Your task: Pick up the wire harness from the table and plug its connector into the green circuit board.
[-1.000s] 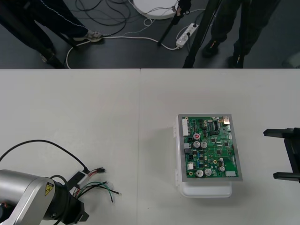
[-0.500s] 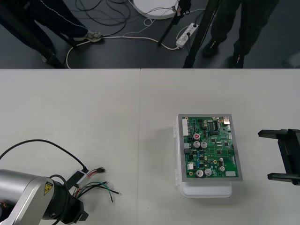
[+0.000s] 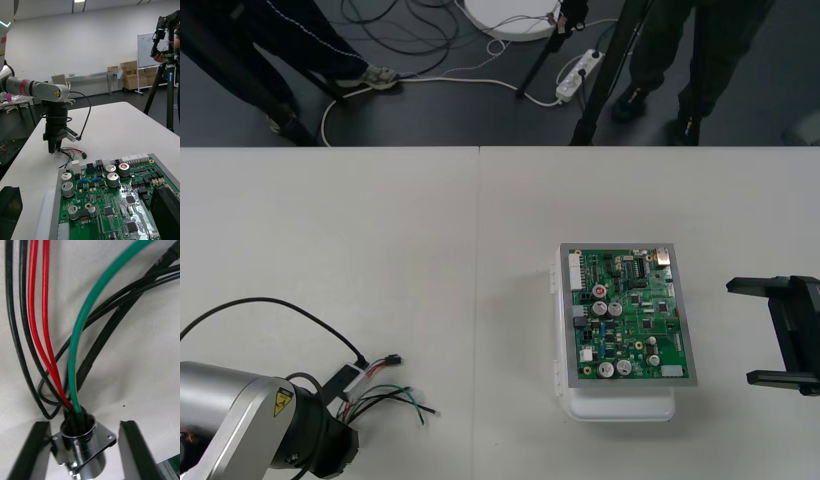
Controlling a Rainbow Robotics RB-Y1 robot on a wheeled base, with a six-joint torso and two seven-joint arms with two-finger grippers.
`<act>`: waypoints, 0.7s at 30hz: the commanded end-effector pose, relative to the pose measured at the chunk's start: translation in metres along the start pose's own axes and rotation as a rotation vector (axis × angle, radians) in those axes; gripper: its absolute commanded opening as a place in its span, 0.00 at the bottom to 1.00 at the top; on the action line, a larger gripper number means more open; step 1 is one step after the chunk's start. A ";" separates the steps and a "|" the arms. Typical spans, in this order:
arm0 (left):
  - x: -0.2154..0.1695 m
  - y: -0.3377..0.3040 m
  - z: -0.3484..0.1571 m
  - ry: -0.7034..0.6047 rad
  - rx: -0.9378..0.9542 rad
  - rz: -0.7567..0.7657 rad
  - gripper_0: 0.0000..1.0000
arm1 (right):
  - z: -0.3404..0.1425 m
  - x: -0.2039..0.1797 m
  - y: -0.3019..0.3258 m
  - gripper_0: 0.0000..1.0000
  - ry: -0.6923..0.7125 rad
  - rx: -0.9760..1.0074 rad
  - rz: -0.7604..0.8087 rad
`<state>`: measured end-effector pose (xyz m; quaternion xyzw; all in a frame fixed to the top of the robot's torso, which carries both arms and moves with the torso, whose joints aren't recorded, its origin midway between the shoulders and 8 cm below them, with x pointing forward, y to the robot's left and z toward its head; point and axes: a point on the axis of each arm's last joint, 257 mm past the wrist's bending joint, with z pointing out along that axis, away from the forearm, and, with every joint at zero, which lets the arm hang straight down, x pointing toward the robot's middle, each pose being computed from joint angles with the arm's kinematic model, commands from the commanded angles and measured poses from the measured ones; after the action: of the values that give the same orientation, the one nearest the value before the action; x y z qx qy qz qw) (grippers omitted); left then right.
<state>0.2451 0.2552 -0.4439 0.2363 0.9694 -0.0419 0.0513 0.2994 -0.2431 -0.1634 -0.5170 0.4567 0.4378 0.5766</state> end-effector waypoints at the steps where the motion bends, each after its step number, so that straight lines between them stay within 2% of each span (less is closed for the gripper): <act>1: -0.013 0.005 -0.005 -0.039 -0.011 -0.027 0.00 | 0.006 -0.004 0.000 1.00 -0.010 -0.026 -0.066; 21: -0.024 0.015 -0.012 -0.063 -0.024 -0.002 0.00 | 0.003 0.000 0.000 1.00 0.004 -0.024 -0.067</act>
<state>0.2460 0.2558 -0.4435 0.2356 0.9696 -0.0414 0.0522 0.2972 -0.2428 -0.1674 -0.5232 0.4578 0.4368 0.5708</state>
